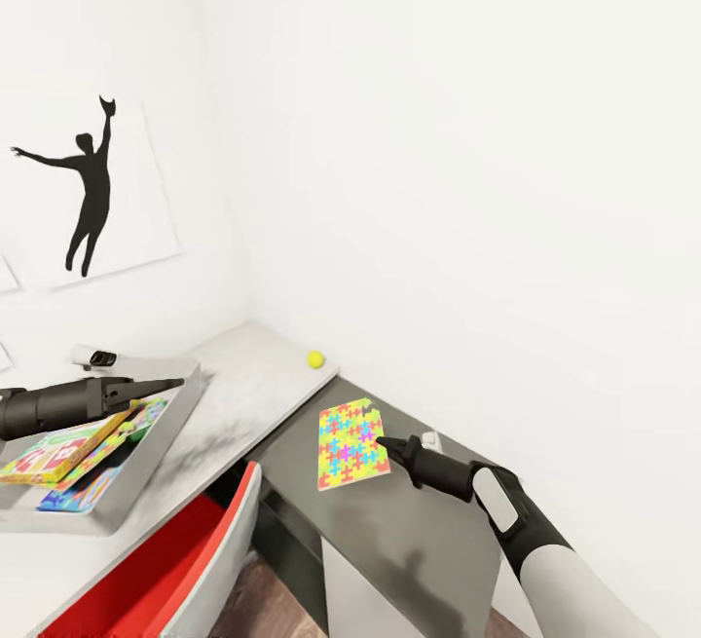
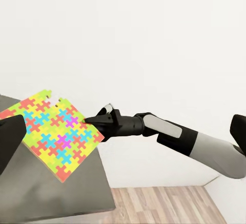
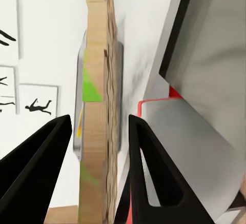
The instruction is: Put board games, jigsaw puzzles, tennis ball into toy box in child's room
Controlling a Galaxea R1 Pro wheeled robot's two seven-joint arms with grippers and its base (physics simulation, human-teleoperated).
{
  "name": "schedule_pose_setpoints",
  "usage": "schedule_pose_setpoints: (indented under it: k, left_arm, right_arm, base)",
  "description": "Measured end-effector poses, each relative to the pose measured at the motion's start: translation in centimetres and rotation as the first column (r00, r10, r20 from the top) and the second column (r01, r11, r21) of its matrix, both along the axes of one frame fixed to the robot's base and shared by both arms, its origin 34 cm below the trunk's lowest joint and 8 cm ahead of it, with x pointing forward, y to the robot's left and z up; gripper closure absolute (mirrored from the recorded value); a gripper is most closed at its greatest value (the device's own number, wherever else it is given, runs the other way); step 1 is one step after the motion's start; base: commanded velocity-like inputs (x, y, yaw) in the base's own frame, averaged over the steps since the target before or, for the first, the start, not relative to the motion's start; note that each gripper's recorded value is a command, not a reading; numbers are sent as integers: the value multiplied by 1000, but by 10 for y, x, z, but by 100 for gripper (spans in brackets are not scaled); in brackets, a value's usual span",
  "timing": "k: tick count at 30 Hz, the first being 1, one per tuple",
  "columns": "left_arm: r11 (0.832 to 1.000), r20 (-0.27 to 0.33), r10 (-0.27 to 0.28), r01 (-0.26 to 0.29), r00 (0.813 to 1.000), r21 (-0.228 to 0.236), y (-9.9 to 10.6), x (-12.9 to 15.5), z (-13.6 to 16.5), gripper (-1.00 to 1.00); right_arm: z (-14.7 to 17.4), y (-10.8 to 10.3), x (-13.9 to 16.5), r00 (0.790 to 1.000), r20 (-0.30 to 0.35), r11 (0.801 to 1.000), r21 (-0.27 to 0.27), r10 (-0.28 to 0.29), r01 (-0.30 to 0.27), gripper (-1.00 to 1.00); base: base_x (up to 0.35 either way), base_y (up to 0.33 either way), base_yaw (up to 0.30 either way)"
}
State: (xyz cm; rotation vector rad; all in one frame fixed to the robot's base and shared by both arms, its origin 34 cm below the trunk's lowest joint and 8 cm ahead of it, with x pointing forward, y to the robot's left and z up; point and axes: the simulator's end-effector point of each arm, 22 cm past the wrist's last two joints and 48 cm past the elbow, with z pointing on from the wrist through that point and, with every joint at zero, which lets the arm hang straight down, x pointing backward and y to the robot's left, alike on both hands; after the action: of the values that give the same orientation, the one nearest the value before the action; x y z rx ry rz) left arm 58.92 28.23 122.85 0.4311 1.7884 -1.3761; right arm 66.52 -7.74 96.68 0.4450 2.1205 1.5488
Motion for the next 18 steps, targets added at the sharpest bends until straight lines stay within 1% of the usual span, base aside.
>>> schedule_pose_setpoints:
  k: [18]
  left_arm:
    - [1000, 21, -1, 1, 1000, -1, -1, -5, 10, -100]
  right_arm:
    - [12, 0, 1, 1000, 23, 1000, -2, 0, 0, 100]
  base:
    - [0, 0, 204]
